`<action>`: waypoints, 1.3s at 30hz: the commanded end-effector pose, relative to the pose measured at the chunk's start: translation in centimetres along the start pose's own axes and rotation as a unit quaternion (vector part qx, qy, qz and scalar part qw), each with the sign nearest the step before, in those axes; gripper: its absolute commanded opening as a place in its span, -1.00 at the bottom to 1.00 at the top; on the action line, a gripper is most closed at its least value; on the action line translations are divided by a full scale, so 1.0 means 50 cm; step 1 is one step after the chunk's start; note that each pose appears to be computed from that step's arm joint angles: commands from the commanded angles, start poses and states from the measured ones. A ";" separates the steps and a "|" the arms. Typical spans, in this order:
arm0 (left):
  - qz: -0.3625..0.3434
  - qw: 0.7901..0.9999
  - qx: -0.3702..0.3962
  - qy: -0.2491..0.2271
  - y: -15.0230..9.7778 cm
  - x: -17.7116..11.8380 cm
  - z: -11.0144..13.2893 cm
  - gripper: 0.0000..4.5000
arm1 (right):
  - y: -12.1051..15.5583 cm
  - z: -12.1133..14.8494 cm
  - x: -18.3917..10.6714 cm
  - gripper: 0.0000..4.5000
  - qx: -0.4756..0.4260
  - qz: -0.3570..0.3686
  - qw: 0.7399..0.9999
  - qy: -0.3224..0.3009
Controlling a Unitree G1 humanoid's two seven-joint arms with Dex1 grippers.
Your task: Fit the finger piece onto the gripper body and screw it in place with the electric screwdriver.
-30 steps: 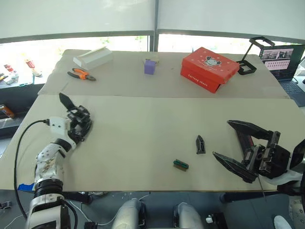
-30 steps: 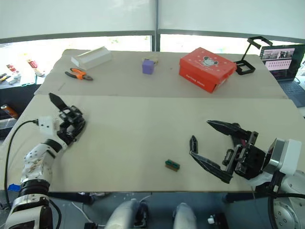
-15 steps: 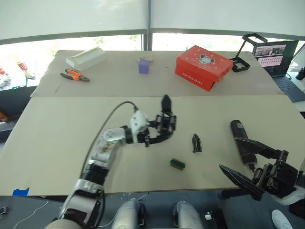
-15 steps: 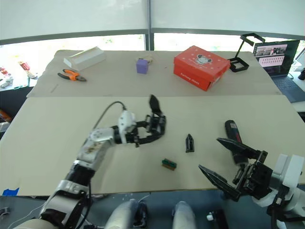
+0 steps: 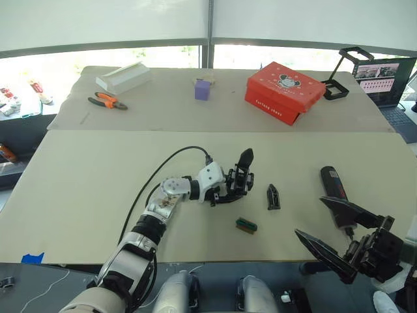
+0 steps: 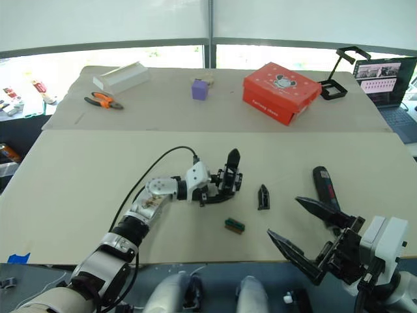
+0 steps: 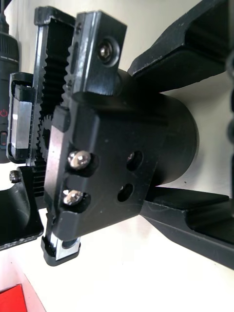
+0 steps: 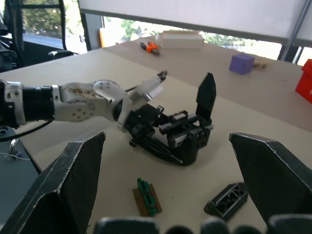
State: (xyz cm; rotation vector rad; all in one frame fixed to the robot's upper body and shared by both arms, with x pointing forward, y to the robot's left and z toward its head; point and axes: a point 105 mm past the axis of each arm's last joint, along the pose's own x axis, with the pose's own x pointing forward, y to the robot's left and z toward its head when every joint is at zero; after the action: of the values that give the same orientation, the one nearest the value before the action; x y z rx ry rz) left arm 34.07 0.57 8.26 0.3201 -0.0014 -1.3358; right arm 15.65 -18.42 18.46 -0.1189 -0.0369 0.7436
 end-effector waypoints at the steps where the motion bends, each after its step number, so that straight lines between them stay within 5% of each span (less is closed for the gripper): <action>1: -0.008 0.999 0.028 -0.028 -0.004 0.001 0.033 0.03 | 0.002 0.003 0.005 1.00 -0.009 -0.012 1.000 0.021; 4: -0.001 1.000 -0.001 -0.028 -0.006 -0.008 0.024 0.03 | -0.009 -0.021 0.019 1.00 0.017 -0.042 0.996 0.071; 8: 0.008 0.999 -0.016 -0.027 -0.006 -0.023 0.019 0.92 | -0.024 -0.061 0.041 1.00 0.064 -0.052 0.984 0.159; 9: 0.015 0.999 -0.018 -0.027 -0.003 -0.030 0.018 0.98 | -0.028 -0.073 0.046 1.00 0.072 -0.051 0.979 0.186; 22: 0.016 0.996 -0.022 -0.079 -0.009 -0.251 0.052 0.98 | -0.132 -0.163 0.156 1.00 0.119 -0.144 0.938 0.292; 30: 0.018 0.996 -0.009 -0.081 -0.026 -0.294 0.080 0.98 | -0.138 -0.202 0.200 1.00 0.144 -0.190 0.920 0.312; 39: 0.019 0.994 0.005 -0.108 -0.022 -0.293 0.116 1.00 | -0.084 -0.223 0.161 -0.29 0.097 -0.151 0.908 0.379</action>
State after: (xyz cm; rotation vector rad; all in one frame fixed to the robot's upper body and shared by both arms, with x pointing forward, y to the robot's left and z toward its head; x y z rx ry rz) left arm 28.52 13.26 14.18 0.1626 -0.1152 -1.3267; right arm 26.76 -17.55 9.00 -0.1617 0.6809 0.3055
